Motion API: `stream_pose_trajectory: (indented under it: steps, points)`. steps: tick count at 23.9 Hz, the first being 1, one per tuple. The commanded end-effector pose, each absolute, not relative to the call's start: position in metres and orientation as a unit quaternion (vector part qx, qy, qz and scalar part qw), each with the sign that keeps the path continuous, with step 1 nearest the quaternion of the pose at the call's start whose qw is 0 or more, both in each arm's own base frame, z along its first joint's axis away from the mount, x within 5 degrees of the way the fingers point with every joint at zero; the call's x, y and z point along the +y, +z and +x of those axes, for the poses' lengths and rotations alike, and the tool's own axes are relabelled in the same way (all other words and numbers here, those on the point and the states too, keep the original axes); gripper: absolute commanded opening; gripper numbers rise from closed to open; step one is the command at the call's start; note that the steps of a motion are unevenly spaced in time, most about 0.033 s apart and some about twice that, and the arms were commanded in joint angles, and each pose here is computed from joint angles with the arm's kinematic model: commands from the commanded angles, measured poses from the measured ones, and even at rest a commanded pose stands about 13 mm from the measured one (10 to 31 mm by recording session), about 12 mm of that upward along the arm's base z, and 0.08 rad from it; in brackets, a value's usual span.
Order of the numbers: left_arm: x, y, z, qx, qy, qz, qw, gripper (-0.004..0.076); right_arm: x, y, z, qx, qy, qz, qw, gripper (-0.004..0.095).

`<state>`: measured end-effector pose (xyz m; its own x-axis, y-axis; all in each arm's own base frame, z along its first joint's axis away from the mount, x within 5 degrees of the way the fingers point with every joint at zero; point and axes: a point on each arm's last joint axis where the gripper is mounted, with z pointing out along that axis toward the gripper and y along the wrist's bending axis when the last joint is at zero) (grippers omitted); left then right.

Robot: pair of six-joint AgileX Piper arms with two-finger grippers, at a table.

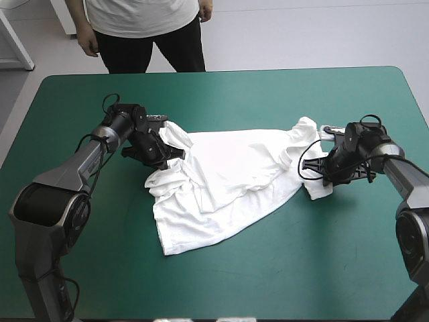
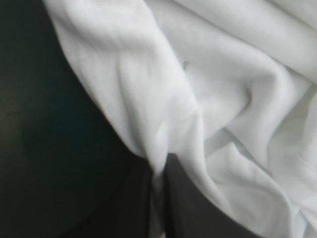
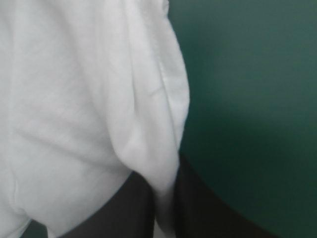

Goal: Fold the cloth

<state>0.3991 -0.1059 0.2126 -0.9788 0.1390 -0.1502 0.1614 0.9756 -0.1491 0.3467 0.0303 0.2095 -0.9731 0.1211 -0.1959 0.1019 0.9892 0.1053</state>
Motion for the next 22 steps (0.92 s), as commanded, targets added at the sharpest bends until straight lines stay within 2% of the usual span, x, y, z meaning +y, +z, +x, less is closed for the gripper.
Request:
stream_pose_trajectory:
  steps: [1,6,11,18,22]
  points:
    - [-0.101,0.229,0.4,0.99,-0.054,0.093,0.088,-0.001,0.034,0.219,0.342,0.991,0.063,0.058,0.099,-0.0019]
    - [-0.088,0.323,0.395,0.975,-0.009,0.109,0.191,-0.001,0.027,0.301,0.308,0.975,0.05,0.039,0.213,-0.0017]
    - [-0.079,0.439,0.353,0.939,-0.025,0.102,0.328,-0.001,0.023,0.421,0.257,0.921,0.057,0.007,0.384,-0.0017]
    - [-0.063,0.537,0.283,0.873,-0.047,0.094,0.477,-0.001,0.019,0.516,0.207,0.862,0.057,-0.014,0.503,-0.0017]
    - [-0.054,0.588,0.23,0.816,-0.068,0.094,0.566,-0.001,0.019,0.565,0.177,0.815,0.067,-0.02,0.575,-0.0017]
